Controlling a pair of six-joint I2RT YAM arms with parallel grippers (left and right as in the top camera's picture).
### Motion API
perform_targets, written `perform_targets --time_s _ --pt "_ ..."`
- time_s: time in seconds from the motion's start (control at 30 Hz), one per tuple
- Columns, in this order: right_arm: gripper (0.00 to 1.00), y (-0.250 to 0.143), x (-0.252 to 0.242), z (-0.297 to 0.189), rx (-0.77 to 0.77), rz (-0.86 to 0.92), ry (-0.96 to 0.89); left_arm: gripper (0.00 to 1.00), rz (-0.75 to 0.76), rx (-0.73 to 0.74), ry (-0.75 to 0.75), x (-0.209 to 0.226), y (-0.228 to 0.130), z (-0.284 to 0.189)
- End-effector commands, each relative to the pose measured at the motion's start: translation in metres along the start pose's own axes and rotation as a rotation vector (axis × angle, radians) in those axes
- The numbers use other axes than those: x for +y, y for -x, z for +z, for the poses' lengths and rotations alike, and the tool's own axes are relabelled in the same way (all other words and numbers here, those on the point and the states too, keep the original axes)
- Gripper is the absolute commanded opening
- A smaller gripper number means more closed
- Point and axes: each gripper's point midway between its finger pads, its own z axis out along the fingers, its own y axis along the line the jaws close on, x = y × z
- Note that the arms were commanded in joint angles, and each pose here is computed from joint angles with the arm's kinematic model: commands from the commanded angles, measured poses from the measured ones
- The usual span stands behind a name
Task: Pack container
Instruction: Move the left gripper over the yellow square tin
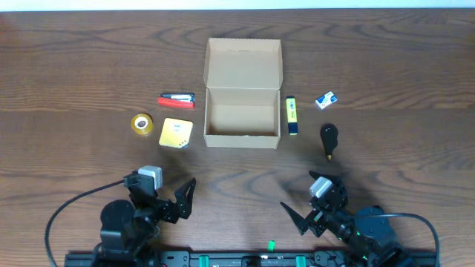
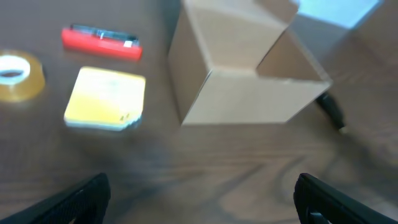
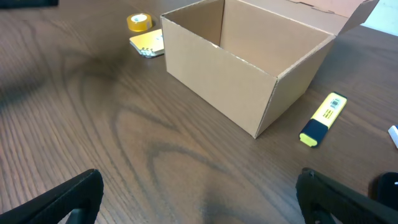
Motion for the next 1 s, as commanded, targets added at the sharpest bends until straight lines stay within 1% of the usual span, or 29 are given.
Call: perform_targets --time_s 0.0,0.17,0.33,0.47,0.6,0.67,0.77,0.9,0.97 --pt "0.99 0.000 0.003 0.000 -0.005 0.008 0.013 0.95 0.017 -0.029 -0.004 -0.009 0.024 -0.010" --pt "0.99 0.000 0.003 0.000 -0.005 0.008 0.013 0.95 0.077 0.024 0.053 -0.006 0.041 -0.009" --pt "0.99 0.000 0.003 0.000 -0.005 0.008 0.013 0.96 0.102 0.098 0.217 0.019 0.064 0.000" --pt "0.99 0.000 0.003 0.000 -0.005 0.008 0.013 0.95 0.118 0.154 0.314 0.035 0.082 0.009" --pt "0.99 0.000 0.003 0.000 -0.005 0.008 0.013 0.95 0.112 0.231 0.427 0.057 0.092 0.024" --pt "0.99 0.000 0.003 0.000 -0.005 0.008 0.013 0.96 0.116 0.284 0.463 0.066 0.091 0.035" --pt "0.99 0.000 0.003 0.000 -0.005 0.008 0.013 0.95 0.149 0.365 0.466 0.075 0.086 0.054" --pt "0.99 0.000 0.003 0.000 -0.005 0.008 0.013 0.95 0.123 0.416 0.440 0.081 0.074 0.079" --pt "0.99 0.000 0.003 0.000 -0.005 0.008 0.013 0.95 0.115 0.451 0.443 0.085 0.066 0.084"
